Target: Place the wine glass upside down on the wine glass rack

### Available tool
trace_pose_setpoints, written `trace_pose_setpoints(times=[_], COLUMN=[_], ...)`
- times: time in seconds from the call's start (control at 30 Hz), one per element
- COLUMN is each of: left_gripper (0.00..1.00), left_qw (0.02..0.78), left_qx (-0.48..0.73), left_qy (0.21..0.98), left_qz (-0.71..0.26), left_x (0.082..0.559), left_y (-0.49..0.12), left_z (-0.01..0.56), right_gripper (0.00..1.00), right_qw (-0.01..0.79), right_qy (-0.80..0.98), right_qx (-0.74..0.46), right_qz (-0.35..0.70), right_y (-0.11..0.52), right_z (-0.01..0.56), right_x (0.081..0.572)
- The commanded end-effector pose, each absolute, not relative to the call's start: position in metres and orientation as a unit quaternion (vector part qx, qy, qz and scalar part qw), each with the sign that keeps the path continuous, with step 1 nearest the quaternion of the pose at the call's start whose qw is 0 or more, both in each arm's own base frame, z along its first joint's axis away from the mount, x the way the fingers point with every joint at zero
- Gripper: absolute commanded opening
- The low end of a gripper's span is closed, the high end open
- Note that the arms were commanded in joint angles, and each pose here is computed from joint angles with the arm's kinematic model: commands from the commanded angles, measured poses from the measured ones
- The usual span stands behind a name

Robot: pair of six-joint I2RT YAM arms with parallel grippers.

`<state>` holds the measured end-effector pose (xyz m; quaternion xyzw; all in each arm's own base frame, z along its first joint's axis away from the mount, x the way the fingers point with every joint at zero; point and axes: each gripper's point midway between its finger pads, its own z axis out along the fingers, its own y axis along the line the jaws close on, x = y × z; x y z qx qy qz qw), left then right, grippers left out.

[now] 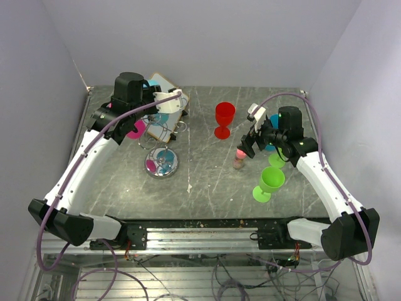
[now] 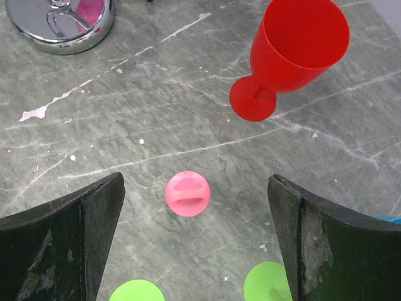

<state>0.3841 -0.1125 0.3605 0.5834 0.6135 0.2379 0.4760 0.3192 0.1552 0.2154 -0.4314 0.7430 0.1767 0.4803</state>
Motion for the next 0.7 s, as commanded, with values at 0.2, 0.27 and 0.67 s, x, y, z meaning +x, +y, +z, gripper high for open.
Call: trace_pose_setpoints(times=[0.2,0.27,0.67], left_gripper=[0.54,0.54,0.5], left_qw=[0.481,0.487,0.537], left_qx=[0.58,0.574,0.539], left_qy=[0.612,0.612,0.616], left_qz=[0.242,0.242,0.203], left_x=[0.377,0.378,0.389], left_y=[-0.098,-0.096,-0.111], left_z=[0.374,0.377,0.386], right_gripper=[0.97,0.97,0.97], right_qw=[0.48,0.481,0.479], right_qy=[0.743,0.743,0.744], right_qx=[-0.432,-0.431,-0.432], right_qz=[0.176,0.176,0.175], right_y=[0.154,0.153,0.154], right_z=[0.213,0.212,0.211], right_x=[0.319,0.32,0.32])
